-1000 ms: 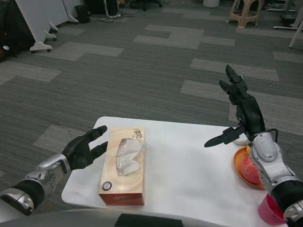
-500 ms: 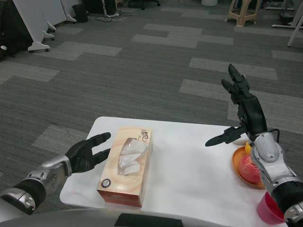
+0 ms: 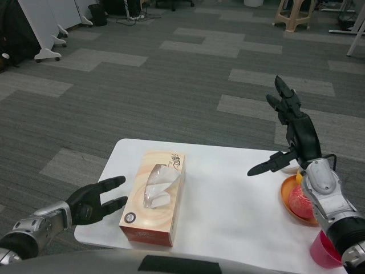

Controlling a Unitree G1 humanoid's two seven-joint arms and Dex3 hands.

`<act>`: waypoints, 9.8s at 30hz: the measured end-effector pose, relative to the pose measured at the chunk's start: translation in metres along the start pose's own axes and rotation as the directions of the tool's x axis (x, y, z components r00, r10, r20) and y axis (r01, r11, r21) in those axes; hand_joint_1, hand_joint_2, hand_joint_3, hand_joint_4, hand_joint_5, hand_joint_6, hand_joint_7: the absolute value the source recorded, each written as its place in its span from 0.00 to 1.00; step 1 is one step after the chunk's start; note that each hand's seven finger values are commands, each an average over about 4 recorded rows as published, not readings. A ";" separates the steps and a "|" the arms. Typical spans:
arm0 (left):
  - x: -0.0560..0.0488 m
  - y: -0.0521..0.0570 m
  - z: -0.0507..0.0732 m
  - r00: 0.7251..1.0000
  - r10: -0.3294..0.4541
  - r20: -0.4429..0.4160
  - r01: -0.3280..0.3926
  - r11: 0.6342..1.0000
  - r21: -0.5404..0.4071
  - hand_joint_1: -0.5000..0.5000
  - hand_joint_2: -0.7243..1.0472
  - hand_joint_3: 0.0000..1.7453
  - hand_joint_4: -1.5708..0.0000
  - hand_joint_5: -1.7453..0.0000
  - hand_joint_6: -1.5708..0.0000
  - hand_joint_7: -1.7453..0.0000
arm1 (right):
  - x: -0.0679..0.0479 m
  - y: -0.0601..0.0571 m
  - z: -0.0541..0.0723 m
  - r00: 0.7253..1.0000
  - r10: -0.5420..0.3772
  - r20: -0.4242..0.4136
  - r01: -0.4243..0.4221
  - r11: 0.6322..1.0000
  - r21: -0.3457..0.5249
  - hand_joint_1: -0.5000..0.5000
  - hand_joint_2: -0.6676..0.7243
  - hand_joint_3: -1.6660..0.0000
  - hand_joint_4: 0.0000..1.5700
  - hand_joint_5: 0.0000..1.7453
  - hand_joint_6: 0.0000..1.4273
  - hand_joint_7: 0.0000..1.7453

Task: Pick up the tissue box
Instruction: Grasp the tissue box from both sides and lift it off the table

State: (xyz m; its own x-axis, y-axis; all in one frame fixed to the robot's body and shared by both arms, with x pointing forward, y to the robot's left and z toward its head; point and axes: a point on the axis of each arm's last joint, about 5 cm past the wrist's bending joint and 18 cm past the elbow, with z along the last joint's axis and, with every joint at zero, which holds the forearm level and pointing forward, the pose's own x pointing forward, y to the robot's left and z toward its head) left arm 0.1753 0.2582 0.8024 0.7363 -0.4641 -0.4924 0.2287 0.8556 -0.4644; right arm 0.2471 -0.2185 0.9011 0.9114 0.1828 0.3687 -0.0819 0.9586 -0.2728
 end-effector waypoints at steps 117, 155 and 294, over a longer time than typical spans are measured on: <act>0.061 -0.059 0.024 0.950 -0.290 -0.117 0.302 0.947 0.112 1.00 0.10 0.05 1.00 1.00 1.00 1.00 | -0.029 0.005 -0.030 0.870 0.370 -0.324 -0.380 0.924 0.036 0.33 0.91 0.98 0.20 0.39 0.06 0.49; 0.072 -0.060 0.016 0.988 -0.095 0.123 0.057 0.958 0.281 1.00 1.00 0.05 1.00 1.00 1.00 1.00 | -0.042 0.030 -0.058 0.788 0.324 -0.524 -0.368 0.929 0.021 0.17 0.86 0.96 0.06 0.35 0.00 0.30; 0.106 -0.100 0.023 0.981 -0.192 -0.028 0.159 0.709 0.687 1.00 0.98 0.05 1.00 1.00 1.00 1.00 | -0.065 0.056 -0.071 0.691 0.373 -0.619 -0.500 0.865 -0.037 0.12 0.64 0.95 0.00 0.44 0.00 0.04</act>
State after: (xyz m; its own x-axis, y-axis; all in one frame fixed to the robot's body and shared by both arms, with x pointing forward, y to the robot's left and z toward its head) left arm 0.2449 0.1285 0.8137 0.6604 -0.6263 -0.4142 0.7166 0.6905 0.0985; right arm 0.2119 -0.1919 0.7991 0.8493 0.3483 -0.3967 -0.5112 0.7300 -0.4535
